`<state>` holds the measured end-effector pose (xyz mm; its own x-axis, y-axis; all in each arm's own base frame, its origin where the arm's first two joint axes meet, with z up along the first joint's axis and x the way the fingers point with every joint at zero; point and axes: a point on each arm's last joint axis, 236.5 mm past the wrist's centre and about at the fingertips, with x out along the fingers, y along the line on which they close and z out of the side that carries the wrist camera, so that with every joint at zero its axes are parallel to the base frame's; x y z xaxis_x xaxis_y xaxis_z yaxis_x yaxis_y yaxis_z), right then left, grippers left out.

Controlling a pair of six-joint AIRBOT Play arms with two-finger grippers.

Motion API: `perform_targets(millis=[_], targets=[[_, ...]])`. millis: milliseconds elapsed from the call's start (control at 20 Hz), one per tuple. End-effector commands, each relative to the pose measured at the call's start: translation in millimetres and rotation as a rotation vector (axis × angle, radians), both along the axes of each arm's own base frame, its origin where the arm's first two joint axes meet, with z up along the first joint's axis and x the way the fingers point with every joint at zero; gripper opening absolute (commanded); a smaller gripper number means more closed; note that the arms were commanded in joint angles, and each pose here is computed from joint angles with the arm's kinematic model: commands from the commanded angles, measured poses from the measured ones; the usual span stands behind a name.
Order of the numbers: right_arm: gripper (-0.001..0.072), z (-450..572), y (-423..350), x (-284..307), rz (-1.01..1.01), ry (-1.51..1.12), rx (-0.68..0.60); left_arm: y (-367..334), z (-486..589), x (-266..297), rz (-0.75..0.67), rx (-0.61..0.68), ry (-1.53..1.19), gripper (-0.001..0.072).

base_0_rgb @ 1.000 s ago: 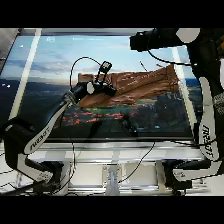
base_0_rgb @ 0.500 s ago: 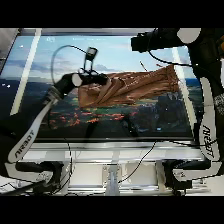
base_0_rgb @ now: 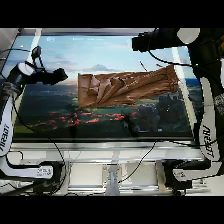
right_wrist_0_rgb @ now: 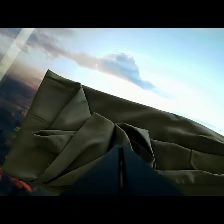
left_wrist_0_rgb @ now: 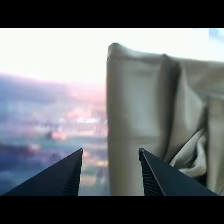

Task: Fold the clothes and pants, and hang the long-sleeved shirts on hangers.

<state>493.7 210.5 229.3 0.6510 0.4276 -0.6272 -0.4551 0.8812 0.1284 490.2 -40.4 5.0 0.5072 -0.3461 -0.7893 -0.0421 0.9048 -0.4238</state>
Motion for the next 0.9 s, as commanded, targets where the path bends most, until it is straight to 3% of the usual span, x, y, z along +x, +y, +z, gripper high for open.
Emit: perform_targets(millis=[0,200,350,750,800,850], targets=[[0.0022,3.2,0.1,2.8,-0.005,-0.016,0.005,2.6,-35.0,-22.7,-0.044,-0.099,0.149,0.0581],[0.0022,2.9,0.0,2.9,0.012,-0.027,-0.012,-41.8,-57.8,-10.3,-0.105,-0.296,0.145,0.0641],[0.0022,3.1,-0.1,2.8,0.012,-0.028,-0.013,-60.6,-65.0,1.4,-0.132,-0.404,0.099,0.0645],[0.0022,3.1,0.0,2.8,0.012,-0.028,-0.012,-82.8,-112.3,-8.4,-0.167,-0.402,0.180,0.0633],[0.0022,2.9,0.0,2.9,0.012,-0.027,-0.013,-86.6,-114.4,-8.0,-0.169,-0.396,0.179,0.0606],[0.0022,2.9,0.0,2.9,0.012,-0.027,-0.013,-89.8,-115.5,-6.7,-0.169,-0.388,0.174,0.0523]])
